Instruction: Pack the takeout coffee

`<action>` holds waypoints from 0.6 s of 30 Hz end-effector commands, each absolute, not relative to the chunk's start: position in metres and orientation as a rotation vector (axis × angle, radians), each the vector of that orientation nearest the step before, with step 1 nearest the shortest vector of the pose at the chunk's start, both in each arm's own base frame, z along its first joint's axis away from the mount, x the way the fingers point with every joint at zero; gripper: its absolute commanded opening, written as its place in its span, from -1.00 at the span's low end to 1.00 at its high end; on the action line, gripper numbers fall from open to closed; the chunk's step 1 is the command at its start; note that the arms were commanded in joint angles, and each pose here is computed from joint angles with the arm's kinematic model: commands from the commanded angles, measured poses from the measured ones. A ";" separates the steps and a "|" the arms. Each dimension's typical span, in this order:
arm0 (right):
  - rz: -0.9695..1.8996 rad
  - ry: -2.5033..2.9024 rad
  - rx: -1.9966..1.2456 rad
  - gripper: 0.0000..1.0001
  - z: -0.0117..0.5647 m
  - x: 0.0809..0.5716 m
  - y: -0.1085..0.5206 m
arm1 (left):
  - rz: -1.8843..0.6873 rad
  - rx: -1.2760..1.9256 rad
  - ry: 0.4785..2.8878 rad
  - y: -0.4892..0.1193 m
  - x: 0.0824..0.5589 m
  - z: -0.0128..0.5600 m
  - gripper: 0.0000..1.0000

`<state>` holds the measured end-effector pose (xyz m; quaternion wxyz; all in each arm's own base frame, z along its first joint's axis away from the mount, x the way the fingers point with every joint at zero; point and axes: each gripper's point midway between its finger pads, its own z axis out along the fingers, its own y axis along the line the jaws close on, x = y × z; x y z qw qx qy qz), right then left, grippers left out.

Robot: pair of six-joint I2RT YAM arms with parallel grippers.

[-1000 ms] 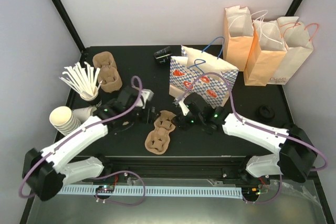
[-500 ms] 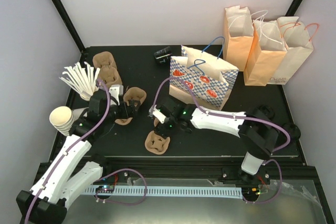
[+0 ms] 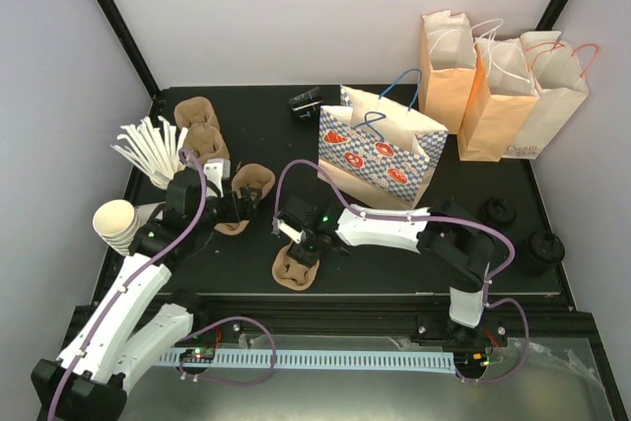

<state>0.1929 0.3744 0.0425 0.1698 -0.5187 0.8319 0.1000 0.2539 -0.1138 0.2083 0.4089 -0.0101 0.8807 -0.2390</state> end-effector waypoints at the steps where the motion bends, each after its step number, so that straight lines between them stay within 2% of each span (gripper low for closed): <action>1: 0.190 2.363 -1.484 0.17 0.039 0.199 0.372 | -0.572 -0.014 2.151 -0.108 0.258 0.229 0.78; 9: 0.241 2.324 -1.448 -0.24 0.058 0.199 0.378 | -0.548 -0.012 2.112 -0.103 0.257 0.240 0.77; 18: 0.372 2.209 -1.277 -0.29 0.128 0.206 0.376 | -0.545 -0.010 2.076 -0.103 0.262 0.250 0.77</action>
